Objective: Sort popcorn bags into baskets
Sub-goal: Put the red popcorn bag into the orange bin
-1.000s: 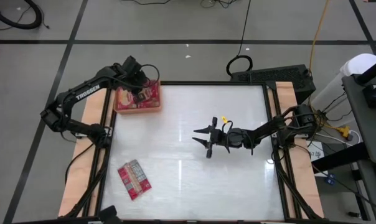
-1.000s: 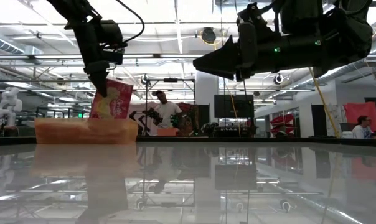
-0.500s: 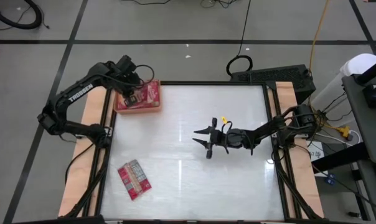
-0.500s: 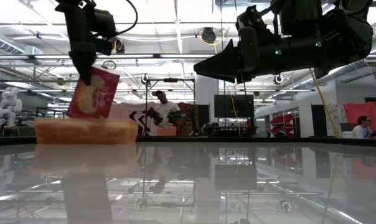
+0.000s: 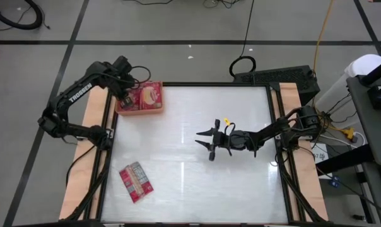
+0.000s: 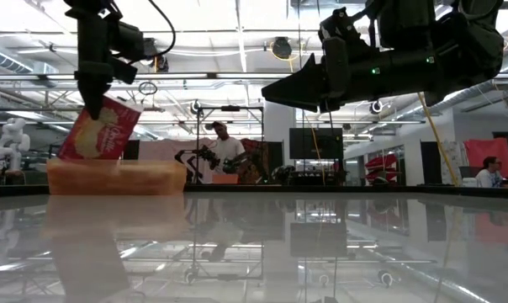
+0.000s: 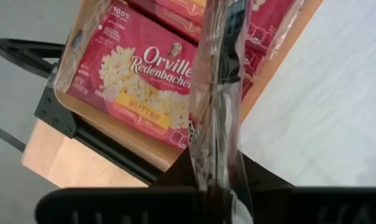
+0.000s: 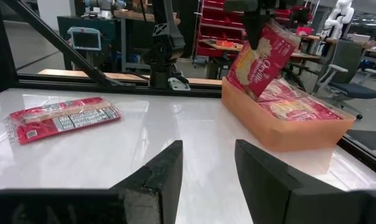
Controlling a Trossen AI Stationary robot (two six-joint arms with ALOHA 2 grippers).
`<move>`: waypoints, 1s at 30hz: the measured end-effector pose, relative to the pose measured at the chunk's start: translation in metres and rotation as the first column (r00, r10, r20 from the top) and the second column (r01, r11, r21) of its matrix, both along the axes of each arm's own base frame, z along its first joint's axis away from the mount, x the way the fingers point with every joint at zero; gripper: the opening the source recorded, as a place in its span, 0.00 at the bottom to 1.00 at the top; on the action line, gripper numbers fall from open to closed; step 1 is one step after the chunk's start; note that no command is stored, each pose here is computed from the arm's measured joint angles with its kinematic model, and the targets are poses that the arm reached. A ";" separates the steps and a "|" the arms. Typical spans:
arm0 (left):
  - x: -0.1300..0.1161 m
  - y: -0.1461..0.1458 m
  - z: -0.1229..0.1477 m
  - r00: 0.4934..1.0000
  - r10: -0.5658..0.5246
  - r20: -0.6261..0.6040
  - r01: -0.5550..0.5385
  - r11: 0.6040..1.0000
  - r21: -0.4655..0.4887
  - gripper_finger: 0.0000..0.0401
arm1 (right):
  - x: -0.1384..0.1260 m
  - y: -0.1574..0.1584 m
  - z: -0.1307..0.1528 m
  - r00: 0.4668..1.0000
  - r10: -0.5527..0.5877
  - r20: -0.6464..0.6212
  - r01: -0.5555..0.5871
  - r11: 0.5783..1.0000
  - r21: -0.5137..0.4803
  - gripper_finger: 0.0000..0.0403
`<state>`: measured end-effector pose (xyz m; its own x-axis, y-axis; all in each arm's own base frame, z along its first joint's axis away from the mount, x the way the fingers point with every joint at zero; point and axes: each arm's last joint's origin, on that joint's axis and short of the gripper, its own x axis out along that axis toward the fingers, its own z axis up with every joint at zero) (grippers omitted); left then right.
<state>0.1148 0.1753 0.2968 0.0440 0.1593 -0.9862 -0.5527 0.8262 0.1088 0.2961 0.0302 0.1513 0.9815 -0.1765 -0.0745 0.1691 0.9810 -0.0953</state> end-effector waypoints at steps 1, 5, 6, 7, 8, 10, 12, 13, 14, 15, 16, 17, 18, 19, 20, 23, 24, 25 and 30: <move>-0.001 0.000 0.000 1.000 0.010 -0.001 -0.010 1.000 -0.002 0.06 | 0.000 0.000 0.000 1.000 0.000 0.000 0.000 1.000 0.000 0.35; -0.004 0.000 -0.001 0.999 0.031 -0.016 -0.032 0.999 -0.016 0.15 | 0.000 0.000 0.000 1.000 0.000 -0.002 0.000 1.000 -0.001 0.35; -0.004 0.000 -0.003 0.999 0.021 -0.034 -0.022 1.000 -0.015 0.18 | 0.000 0.000 0.000 1.000 0.000 -0.002 0.000 1.000 0.000 0.35; -0.004 -0.001 -0.004 0.998 0.013 -0.058 -0.014 1.000 -0.007 0.21 | 0.000 0.000 0.000 1.000 0.000 -0.002 0.000 1.000 -0.001 0.35; -0.004 -0.001 -0.006 0.996 0.009 -0.084 -0.009 1.000 0.006 0.24 | 0.000 0.000 0.000 1.000 0.000 -0.002 0.000 1.000 -0.001 0.35; -0.005 -0.001 -0.011 0.991 0.011 -0.131 -0.008 1.000 0.021 0.29 | 0.000 0.000 0.000 1.000 0.000 -0.002 0.000 1.000 0.000 0.35; -0.005 -0.001 -0.016 0.988 0.010 -0.156 -0.004 0.999 0.040 0.33 | 0.000 0.000 0.000 1.000 0.000 -0.002 0.000 1.000 -0.001 0.35; -0.004 0.000 -0.018 0.987 0.018 -0.160 -0.008 0.998 0.062 0.36 | 0.000 0.000 0.000 1.000 0.000 -0.001 0.000 1.000 0.000 0.35; -0.003 0.002 -0.020 0.986 0.028 -0.162 -0.014 0.996 0.085 0.38 | 0.000 0.000 0.000 1.000 0.000 -0.001 0.000 1.000 0.000 0.35; -0.002 0.003 -0.022 0.986 0.042 -0.161 -0.025 0.994 0.107 0.40 | 0.000 0.000 0.000 1.000 0.000 0.000 0.000 1.000 0.000 0.35; -0.001 0.004 -0.024 0.986 0.057 -0.158 -0.037 0.991 0.126 0.41 | 0.000 0.000 0.000 1.000 0.000 0.000 0.000 1.000 0.000 0.35; 0.000 0.005 -0.025 0.985 0.070 -0.156 -0.047 0.988 0.147 0.43 | 0.000 0.000 0.000 1.000 0.000 0.000 0.000 1.000 0.000 0.35; 0.001 0.006 -0.025 0.984 0.084 -0.156 -0.057 0.984 0.166 0.44 | 0.000 0.000 0.000 1.000 0.000 0.000 0.000 1.000 0.000 0.35; 0.001 0.007 -0.026 0.983 0.094 -0.155 -0.066 0.983 0.173 0.46 | 0.000 0.000 0.000 1.000 0.000 0.000 0.000 1.000 -0.001 0.35; 0.001 0.007 -0.026 0.983 0.100 -0.155 -0.073 0.982 0.175 0.47 | 0.000 0.000 0.000 1.000 0.000 0.000 0.000 1.000 -0.001 0.35; 0.001 0.007 -0.026 0.981 0.125 -0.151 -0.095 0.977 0.189 0.48 | 0.000 0.000 0.000 1.000 0.000 0.000 0.000 1.000 -0.002 0.35; 0.002 0.007 -0.025 0.981 0.132 -0.144 -0.102 0.975 0.195 0.48 | 0.000 0.000 0.000 1.000 0.000 0.000 0.000 1.000 -0.004 0.35; 0.003 0.008 -0.025 0.980 0.138 -0.140 -0.108 0.973 0.202 0.48 | 0.000 0.000 0.000 1.000 0.000 0.000 0.000 1.000 -0.004 0.35; 0.007 0.004 -0.025 0.972 0.169 -0.165 -0.125 0.961 0.246 0.49 | 0.000 0.000 0.000 1.000 0.000 0.000 0.000 1.000 -0.004 0.35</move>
<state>0.1221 0.1796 0.2721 -0.1748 0.3762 -0.9099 -0.6189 0.6768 0.3987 0.2961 0.0301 0.1513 0.9815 -0.1768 -0.0739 0.1692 0.9806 -0.0993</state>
